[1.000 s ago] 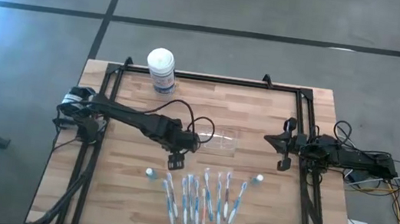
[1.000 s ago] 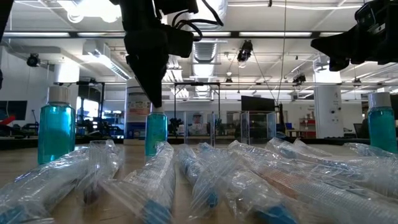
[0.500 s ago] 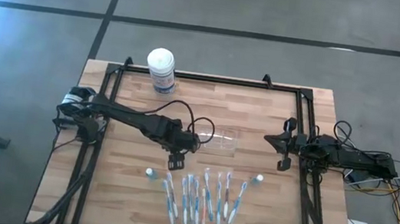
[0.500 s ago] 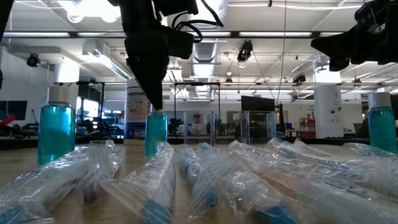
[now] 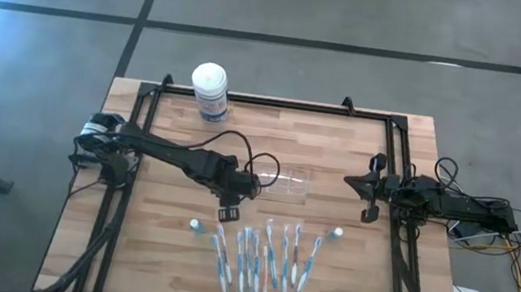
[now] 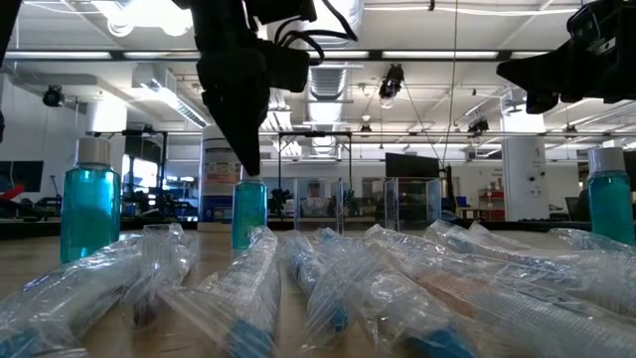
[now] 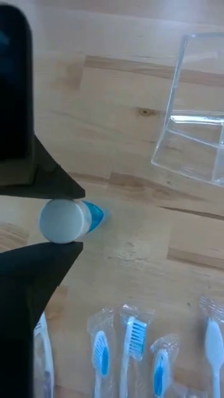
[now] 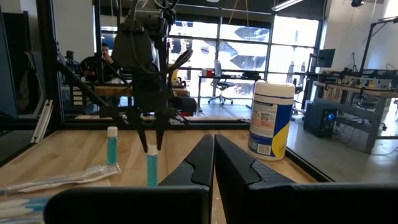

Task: Pick & Place toothbrushing station
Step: Put the blue mouthwash into the transparent organizer

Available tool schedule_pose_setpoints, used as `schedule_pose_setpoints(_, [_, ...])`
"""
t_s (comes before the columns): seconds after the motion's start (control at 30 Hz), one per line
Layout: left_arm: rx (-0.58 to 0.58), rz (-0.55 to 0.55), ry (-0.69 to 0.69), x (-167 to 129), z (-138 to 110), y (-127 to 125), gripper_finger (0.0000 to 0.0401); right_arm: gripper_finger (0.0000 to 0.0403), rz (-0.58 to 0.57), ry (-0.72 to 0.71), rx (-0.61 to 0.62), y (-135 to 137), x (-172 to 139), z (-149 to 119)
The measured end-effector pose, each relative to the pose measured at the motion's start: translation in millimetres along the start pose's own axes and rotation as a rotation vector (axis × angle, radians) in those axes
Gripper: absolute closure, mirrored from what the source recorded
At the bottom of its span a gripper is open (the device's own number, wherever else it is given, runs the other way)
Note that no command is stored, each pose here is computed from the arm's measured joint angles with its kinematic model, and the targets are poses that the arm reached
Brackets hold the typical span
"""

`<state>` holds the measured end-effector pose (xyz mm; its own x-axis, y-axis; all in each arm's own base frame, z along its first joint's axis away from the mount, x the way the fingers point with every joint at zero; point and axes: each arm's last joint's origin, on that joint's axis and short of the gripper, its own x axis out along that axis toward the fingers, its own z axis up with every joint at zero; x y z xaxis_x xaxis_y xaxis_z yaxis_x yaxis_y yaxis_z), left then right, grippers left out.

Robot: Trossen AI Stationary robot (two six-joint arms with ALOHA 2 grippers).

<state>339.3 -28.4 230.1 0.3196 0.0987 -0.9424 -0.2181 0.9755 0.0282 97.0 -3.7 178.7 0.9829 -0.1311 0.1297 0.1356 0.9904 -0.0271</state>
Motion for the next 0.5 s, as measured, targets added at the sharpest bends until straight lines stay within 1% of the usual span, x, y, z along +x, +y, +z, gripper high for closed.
schedule_pose_setpoints(0.17, [0.020, -0.001, -0.001, 0, 0, 0, 0.0308, 0.0394, 0.000, 0.000, 0.000, 0, 0, 0])
schedule_pose_setpoints(0.27, [0.040, -0.008, -0.018, -6, 1, -2, 0.0308, 0.0394, 0.000, 0.000, 0.000, 0, 0, 0])
schedule_pose_setpoints(0.37, [0.051, -0.029, -0.091, -27, 3, -1, 0.0308, 0.0394, 0.000, 0.001, 0.000, 0, 0, 0])
schedule_pose_setpoints(0.5, [0.064, -0.060, -0.224, -66, -3, 5, 0.0308, 0.0394, 0.000, 0.001, 0.001, 0, 0, 0])
